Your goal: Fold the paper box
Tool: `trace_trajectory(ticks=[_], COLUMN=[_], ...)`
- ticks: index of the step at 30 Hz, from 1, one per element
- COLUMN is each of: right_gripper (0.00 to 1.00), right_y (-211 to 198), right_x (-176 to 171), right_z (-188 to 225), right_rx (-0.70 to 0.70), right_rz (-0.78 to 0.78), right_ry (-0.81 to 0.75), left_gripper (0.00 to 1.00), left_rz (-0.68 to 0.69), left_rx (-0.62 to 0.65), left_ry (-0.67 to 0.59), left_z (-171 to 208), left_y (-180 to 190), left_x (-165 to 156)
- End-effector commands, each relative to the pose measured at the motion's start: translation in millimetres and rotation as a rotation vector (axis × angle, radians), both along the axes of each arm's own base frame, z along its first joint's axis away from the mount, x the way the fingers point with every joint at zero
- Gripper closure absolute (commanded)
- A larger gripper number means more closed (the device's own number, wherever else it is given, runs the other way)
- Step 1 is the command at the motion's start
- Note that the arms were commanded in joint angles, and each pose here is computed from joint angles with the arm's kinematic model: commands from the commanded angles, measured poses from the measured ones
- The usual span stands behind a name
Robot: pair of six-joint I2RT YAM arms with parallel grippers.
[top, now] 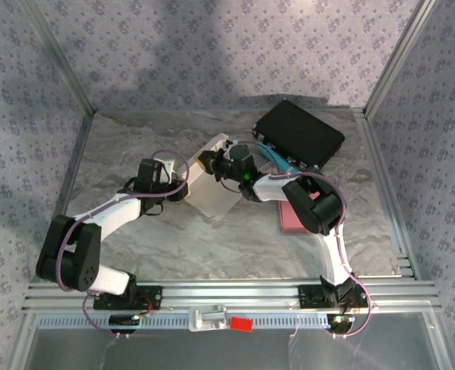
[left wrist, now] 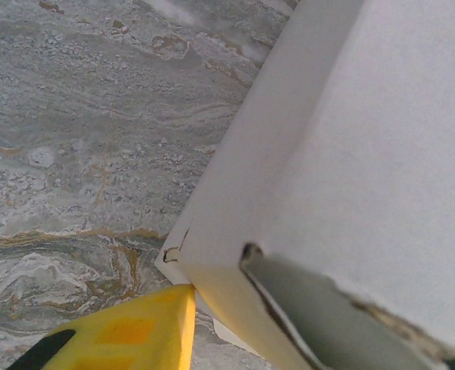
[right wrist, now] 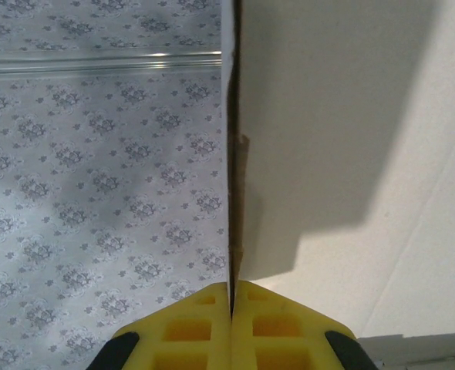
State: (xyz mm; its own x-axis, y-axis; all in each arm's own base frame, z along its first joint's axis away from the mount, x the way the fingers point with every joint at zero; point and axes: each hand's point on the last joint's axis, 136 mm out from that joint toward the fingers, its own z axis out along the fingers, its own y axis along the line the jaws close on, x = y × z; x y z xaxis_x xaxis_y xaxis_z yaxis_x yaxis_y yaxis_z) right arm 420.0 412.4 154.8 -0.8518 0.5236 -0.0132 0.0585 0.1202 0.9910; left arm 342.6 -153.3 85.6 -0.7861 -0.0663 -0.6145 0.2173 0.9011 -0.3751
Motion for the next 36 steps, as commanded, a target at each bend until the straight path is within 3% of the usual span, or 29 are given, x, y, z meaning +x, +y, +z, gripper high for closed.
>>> trace_trajectory(ticks=[1, 11, 18, 27, 32, 36], right_gripper=[1.00, 1.00, 1.00, 1.00, 1.00, 1.00], right_y=[7, 7, 7, 6, 5, -1], right_x=[-15, -22, -22, -26, -26, -29], right_z=[-35, -36, -35, -38, -36, -33], right_rx=[-0.049, -0.049, -0.031, -0.035, -0.042, -0.069], right_rz=[0.025, -0.025, -0.056, -0.065, -0.078, -0.090], right_ry=[0.073, 0.030, 0.037, 0.056, 0.064, 0.082], left_gripper=[0.65, 0.68, 0.78, 0.79, 1.00, 1.00], left_rz=[0.053, 0.099, 0.149, 0.172, 0.213, 0.278], left_rx=[-0.010, 0.022, 0.023, 0.060, 0.139, 0.201], left_ry=[-0.049, -0.043, -0.034, -0.039, -0.024, -0.003], left_z=[11, 4, -6, -9, -13, -7], left_y=[1, -4, -4, -10, -6, 4], left_x=[19, 20, 23, 30, 30, 31])
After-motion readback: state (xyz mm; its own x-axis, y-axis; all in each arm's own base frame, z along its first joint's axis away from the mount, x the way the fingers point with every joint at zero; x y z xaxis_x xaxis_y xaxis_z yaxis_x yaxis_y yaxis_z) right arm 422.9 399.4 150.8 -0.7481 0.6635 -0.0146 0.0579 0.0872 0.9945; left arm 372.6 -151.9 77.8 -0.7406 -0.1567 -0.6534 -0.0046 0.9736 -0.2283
